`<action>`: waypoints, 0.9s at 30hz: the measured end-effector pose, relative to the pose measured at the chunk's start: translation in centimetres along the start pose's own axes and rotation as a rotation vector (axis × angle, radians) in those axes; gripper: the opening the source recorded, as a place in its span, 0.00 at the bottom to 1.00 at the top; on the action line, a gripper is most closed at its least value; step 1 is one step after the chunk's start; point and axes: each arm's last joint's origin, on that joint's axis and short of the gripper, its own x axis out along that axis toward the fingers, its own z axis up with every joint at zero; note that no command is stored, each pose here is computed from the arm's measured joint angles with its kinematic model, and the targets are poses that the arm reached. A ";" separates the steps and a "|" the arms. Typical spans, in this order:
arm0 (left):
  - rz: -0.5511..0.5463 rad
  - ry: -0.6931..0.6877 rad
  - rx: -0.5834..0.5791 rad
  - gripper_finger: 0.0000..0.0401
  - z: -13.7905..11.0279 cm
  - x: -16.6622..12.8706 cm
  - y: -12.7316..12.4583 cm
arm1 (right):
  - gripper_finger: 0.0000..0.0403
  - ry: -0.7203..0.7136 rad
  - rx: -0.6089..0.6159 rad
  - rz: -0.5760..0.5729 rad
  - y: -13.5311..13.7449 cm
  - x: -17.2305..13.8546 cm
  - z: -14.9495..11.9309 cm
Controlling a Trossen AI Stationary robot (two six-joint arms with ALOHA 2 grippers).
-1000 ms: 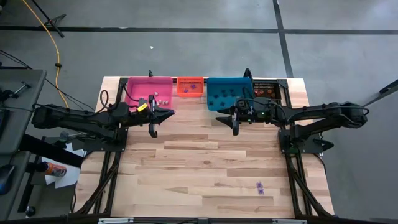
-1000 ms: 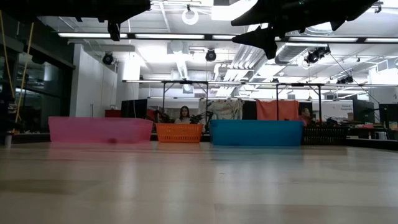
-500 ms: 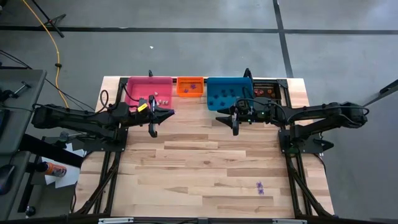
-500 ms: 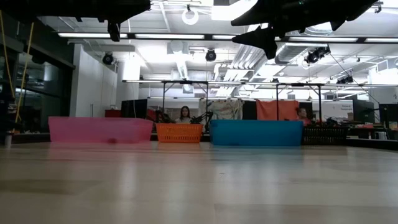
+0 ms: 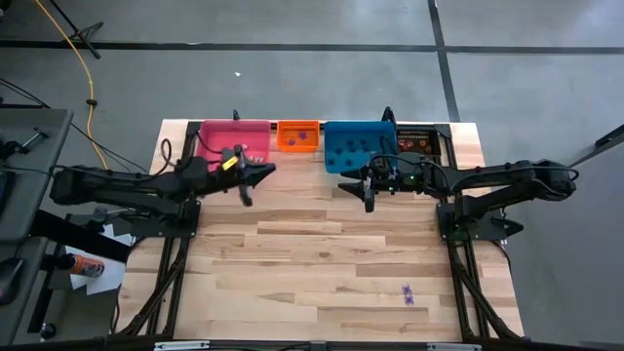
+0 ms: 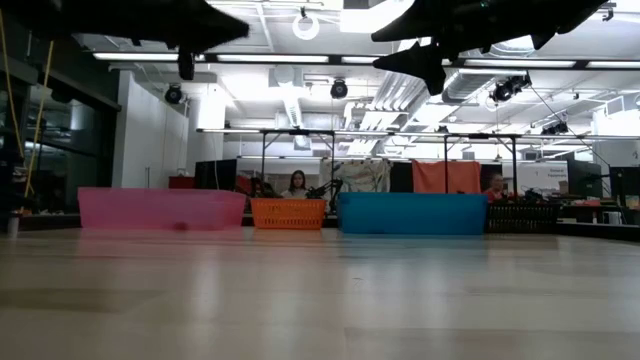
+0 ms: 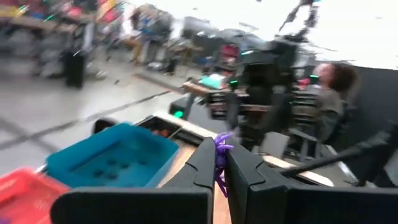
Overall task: Sort Halloween decoration
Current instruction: Put the violet spider toy into the orange bin
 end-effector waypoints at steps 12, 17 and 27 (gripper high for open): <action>0.469 0.545 0.005 0.00 3.1 10.6 10.4 | 0.50 0.000 -0.001 0.000 0.0 0.0 0.0; 0.578 0.709 -0.079 0.00 1.0 14.0 15.6 | 0.50 -0.002 -0.001 -0.003 0.0 0.0 0.0; 0.670 0.803 -0.319 0.00 -4.1 17.1 19.8 | 0.50 -0.006 -0.001 -0.017 0.0 0.0 0.0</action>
